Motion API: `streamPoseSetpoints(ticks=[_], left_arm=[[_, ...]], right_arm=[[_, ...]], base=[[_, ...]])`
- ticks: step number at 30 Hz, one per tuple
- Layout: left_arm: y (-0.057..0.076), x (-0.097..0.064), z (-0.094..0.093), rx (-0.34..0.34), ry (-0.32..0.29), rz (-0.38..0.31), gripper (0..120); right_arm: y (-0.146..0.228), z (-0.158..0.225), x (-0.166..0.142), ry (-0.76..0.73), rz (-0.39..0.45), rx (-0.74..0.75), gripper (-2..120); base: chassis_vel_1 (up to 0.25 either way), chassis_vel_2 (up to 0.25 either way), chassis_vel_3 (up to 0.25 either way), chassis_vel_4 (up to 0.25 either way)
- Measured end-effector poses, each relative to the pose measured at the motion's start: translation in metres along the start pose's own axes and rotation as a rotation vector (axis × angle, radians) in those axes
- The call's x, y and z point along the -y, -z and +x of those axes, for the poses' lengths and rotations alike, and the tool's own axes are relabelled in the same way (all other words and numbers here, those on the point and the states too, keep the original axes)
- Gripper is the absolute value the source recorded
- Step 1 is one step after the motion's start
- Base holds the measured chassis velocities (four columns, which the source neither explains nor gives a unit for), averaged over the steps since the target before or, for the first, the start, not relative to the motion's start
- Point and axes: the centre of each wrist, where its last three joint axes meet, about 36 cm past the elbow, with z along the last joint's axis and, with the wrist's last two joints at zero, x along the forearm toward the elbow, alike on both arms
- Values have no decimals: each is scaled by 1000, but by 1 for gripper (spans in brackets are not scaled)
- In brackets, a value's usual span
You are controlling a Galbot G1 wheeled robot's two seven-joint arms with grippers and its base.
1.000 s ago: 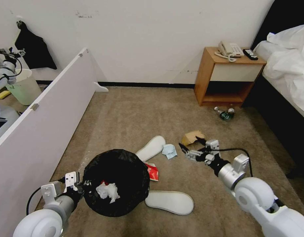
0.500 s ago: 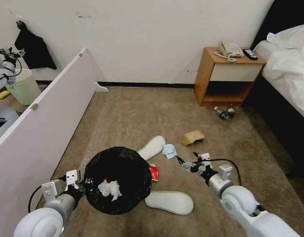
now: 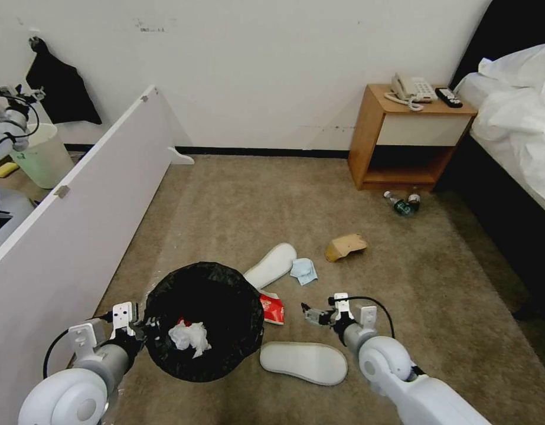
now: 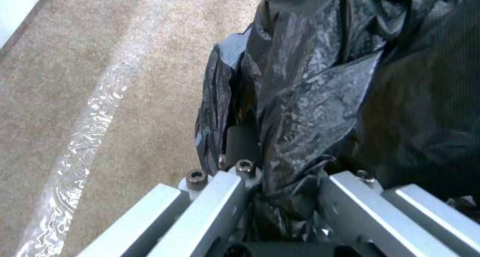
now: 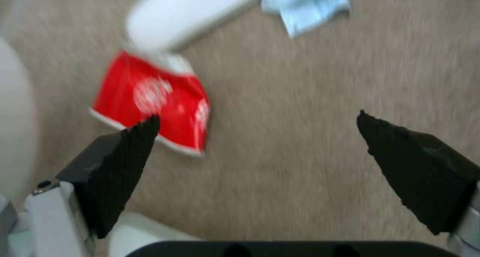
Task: Pick up the trash bin, then pick up the garbage from the floor and place it into the trash bin.
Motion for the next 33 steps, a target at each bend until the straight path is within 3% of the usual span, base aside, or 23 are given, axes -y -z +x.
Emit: streamPoseSetpoints(ticks=[12,23,33], left_arm=[[1,-1,0,2,-13,-5,1],[0,-2,0,1,-14,-11,1],[-4,0,1,2,-12,-7,1]], right_arm=[[-24,-9,10,-28,-46,-97,100],[-32,-6,1,-38,-84,-142,100],[-56,-3,10,-25,-47,-193,100]], base=[[0,0,0,0],[0,0,0,0],[0,0,0,0]])
